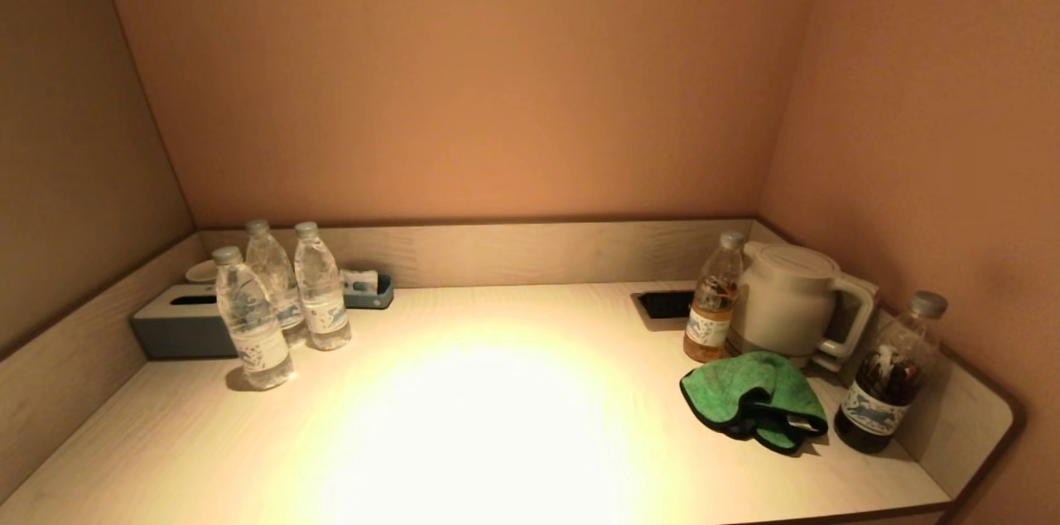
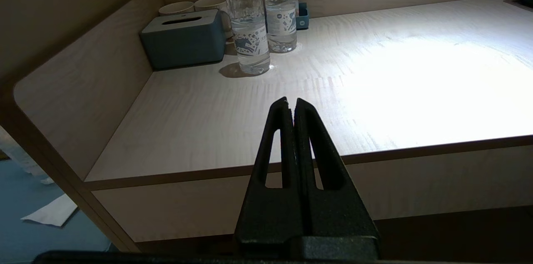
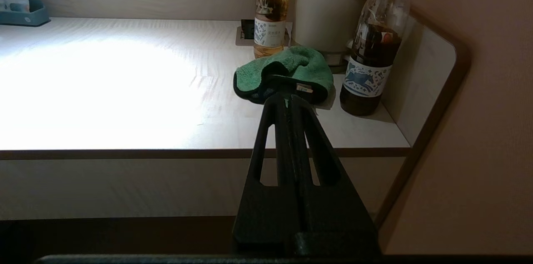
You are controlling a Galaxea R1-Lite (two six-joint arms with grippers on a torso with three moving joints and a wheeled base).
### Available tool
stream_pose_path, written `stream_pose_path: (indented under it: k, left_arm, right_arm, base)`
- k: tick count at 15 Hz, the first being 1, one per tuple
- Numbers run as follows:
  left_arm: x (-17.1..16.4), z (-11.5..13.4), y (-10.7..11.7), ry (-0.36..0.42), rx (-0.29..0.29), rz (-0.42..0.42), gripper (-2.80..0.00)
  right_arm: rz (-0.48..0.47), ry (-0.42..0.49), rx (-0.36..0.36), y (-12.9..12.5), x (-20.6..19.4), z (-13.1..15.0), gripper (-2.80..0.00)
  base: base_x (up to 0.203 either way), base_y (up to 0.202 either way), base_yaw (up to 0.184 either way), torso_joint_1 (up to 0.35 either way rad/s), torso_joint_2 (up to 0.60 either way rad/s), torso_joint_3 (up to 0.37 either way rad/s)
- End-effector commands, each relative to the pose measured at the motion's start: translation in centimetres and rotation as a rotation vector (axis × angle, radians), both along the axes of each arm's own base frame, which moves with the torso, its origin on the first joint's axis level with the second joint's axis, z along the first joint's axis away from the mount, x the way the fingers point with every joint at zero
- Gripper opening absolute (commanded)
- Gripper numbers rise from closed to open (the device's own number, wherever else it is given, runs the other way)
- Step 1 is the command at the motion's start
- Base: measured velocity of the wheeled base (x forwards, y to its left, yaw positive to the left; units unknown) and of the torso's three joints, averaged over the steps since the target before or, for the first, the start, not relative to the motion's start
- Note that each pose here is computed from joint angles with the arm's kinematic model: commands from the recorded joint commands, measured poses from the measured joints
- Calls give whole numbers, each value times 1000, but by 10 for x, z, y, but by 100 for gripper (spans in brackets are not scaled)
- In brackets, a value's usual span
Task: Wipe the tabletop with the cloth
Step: Pick up the tablecloth
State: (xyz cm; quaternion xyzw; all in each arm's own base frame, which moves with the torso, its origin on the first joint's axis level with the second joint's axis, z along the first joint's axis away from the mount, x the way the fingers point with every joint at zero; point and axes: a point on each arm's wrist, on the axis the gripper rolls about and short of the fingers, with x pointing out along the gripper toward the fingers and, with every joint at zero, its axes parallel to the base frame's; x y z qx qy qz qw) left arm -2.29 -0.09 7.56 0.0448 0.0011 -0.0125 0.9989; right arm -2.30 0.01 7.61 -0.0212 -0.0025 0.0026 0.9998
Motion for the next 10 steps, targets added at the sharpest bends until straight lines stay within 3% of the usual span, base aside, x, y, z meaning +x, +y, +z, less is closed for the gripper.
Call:
stream_pose_path:
  k: [1, 5, 7, 10]
  left_arm:
    - [0, 0, 0, 1, 1, 0, -280]
    - [0, 0, 0, 2, 1, 0, -280]
    - [0, 0, 0, 1, 1, 0, -280]
    - [0, 0, 0, 1, 1, 0, -280]
  right_arm:
    - [-2, 5, -8, 0, 0, 1, -280]
    - [2, 0, -28, 0, -5, 12, -280]
    - [24, -25, -32, 1, -14, 44, -280]
    - [57, 41, -32, 1, -9, 67, -280]
  base:
    - [0, 0, 0, 0, 0, 0]
    - [0, 0, 0, 0, 0, 0]
    - [0, 0, 0, 0, 0, 0]
    - [0, 0, 0, 0, 0, 0]
